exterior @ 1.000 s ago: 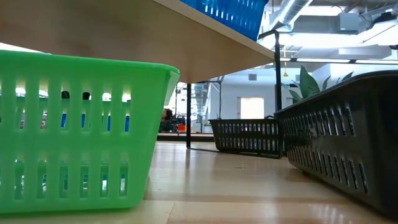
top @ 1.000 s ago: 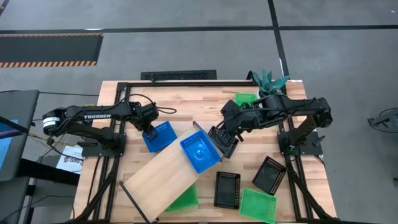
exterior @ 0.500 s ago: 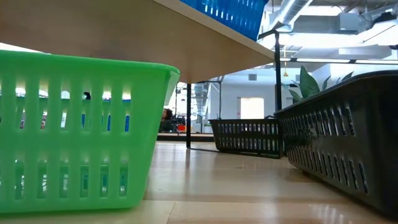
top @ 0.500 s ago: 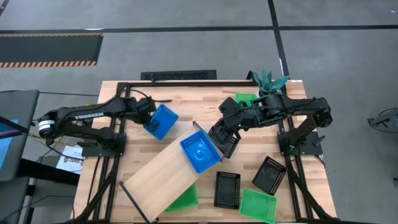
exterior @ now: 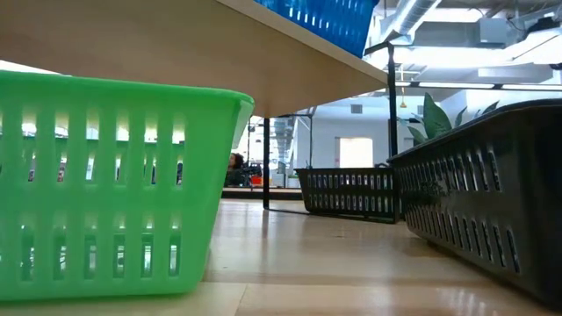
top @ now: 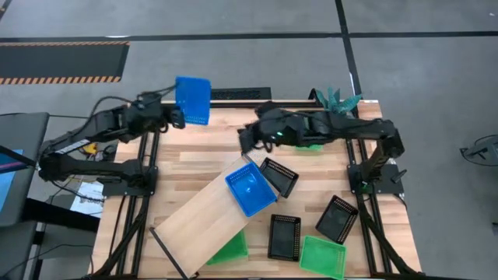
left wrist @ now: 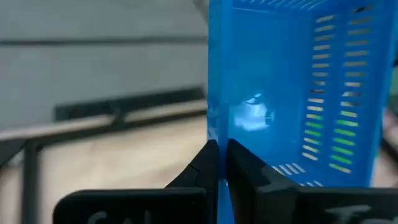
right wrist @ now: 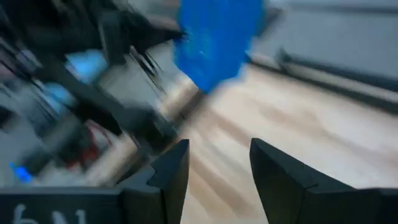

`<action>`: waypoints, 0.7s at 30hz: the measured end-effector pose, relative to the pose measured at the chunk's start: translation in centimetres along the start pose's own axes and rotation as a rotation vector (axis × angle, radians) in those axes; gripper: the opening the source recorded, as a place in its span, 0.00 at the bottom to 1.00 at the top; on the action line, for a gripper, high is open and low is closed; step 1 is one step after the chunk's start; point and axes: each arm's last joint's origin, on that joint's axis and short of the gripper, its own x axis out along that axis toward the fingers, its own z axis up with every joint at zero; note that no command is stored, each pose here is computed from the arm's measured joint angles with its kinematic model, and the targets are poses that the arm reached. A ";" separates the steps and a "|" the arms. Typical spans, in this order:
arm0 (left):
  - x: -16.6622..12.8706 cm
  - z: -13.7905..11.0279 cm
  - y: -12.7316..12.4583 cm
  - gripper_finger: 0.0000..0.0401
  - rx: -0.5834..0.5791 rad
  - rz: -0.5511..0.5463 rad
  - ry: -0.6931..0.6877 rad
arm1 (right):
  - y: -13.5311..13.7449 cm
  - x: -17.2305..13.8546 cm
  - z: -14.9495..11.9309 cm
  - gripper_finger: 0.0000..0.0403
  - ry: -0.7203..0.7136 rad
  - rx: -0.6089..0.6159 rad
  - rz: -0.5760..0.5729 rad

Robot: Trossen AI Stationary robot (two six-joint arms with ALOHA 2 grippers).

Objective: Stack baskets on shelf by color
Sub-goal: Stack the blue bin on the blue bin on the shelf

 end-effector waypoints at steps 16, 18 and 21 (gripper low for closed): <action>0.3 -0.7 -3.3 0.00 0.059 -0.020 -0.069 | -0.2 8.2 0.0 0.44 -0.150 -0.099 0.055; 0.4 -1.0 -3.7 0.00 0.077 -0.018 -0.062 | -0.4 8.4 0.0 0.43 -0.145 -0.102 0.044; 0.4 -1.3 -4.0 0.00 0.092 -0.018 -0.065 | -0.7 8.4 0.2 0.42 -0.145 -0.103 0.032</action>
